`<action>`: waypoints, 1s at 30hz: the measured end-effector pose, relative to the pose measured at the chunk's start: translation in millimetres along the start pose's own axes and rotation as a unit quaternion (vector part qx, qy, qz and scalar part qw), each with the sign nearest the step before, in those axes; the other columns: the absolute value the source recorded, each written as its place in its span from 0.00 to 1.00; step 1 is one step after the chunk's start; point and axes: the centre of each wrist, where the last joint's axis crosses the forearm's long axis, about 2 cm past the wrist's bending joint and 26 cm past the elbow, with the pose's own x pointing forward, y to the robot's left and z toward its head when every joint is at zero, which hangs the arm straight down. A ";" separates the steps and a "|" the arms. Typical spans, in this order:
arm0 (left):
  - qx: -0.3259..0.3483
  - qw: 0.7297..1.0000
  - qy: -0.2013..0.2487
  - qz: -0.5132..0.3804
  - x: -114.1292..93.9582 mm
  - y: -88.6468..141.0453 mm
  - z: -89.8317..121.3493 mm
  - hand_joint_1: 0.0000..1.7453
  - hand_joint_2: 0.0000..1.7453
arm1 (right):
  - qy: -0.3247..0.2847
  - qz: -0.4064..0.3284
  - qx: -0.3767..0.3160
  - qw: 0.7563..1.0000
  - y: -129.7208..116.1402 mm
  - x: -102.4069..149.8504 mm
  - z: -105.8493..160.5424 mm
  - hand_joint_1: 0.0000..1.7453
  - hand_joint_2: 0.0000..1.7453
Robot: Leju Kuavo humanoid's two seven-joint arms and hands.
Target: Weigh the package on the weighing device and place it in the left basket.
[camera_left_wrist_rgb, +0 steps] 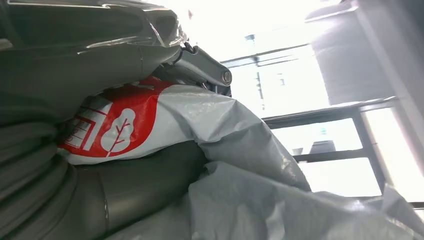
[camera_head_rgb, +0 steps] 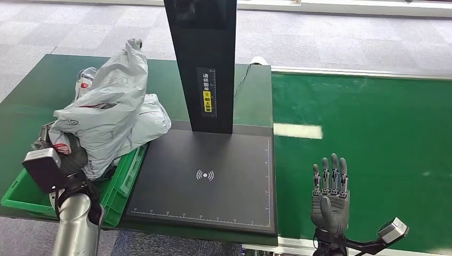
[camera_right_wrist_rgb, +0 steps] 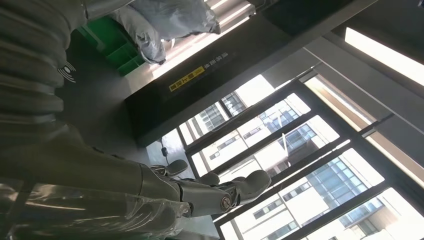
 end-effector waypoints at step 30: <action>0.127 0.990 0.060 -0.003 -48.5 27.6 -14.2 1.00 1.00 | 0.002 -0.003 -0.004 1.000 2.4 -2.5 2.2 0.00 1.00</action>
